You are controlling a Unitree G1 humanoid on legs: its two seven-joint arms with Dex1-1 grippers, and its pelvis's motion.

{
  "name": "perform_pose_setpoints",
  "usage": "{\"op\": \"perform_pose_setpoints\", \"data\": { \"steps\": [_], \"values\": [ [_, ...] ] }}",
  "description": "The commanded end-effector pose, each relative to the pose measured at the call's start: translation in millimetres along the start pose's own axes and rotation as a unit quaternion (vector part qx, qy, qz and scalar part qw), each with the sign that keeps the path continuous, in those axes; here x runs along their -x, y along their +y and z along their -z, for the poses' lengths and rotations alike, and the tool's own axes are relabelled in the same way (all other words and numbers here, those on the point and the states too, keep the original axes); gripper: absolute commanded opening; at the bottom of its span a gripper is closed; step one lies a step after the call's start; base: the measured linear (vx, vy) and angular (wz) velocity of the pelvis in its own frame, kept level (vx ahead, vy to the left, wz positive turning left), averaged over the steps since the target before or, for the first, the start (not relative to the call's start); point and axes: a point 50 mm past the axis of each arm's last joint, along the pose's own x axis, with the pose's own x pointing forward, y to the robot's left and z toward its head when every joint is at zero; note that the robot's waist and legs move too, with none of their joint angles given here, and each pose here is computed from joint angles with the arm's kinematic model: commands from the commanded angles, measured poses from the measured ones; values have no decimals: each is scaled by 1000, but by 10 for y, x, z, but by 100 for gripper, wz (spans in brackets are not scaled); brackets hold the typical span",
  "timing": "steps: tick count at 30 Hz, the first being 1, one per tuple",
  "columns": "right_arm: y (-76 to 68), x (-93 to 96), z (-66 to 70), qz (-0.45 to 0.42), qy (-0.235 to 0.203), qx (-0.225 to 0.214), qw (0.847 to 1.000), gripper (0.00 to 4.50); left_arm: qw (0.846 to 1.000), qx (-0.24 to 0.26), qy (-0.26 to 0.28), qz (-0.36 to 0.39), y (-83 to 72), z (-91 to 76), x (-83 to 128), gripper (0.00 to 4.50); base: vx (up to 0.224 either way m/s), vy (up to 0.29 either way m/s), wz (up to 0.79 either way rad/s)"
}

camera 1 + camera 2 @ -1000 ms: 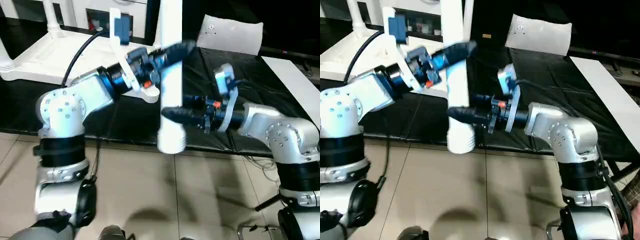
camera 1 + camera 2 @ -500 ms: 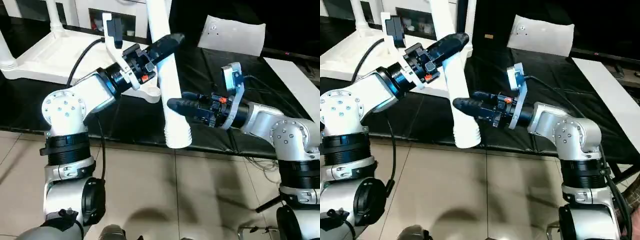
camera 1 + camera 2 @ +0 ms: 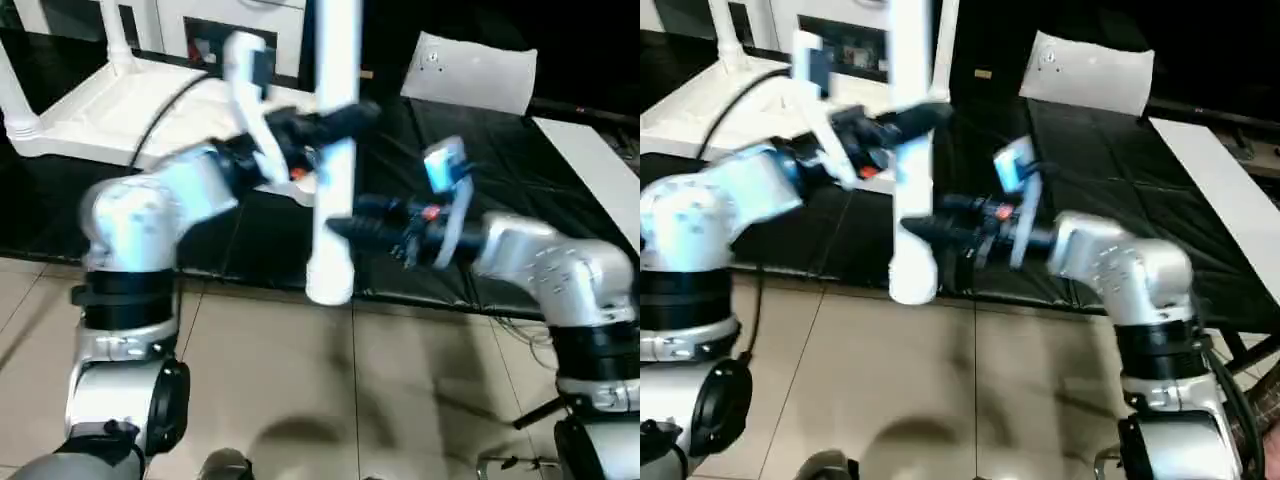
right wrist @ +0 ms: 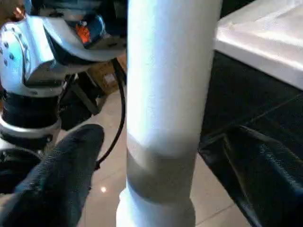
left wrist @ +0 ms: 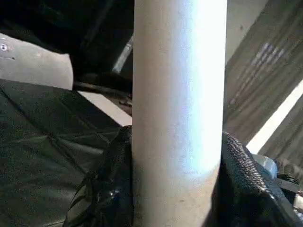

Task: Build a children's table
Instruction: Pick table leg

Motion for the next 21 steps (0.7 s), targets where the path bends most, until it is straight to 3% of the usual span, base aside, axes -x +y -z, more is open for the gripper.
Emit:
{"op": "perform_pose_setpoints", "data": {
  "steps": [1,2,3,6,21],
  "values": [
    [8,40,33,8,18,16,1000,409,1000,-21,-3,13,-72,-44,-37,182,0,0,0],
    [8,40,33,8,18,16,1000,409,1000,-21,-3,13,-72,-44,-37,182,0,0,0],
    [-7,6,108,11,33,17,999,375,999,-27,3,22,-104,-44,-54,182,0,0,0],
    [-20,-20,141,12,34,15,999,359,999,-35,9,31,-128,-33,-63,182,0,0,0],
    [-15,-88,199,-33,10,2,999,217,994,-70,31,83,-256,28,-83,182,0,0,0]
  ]
}}
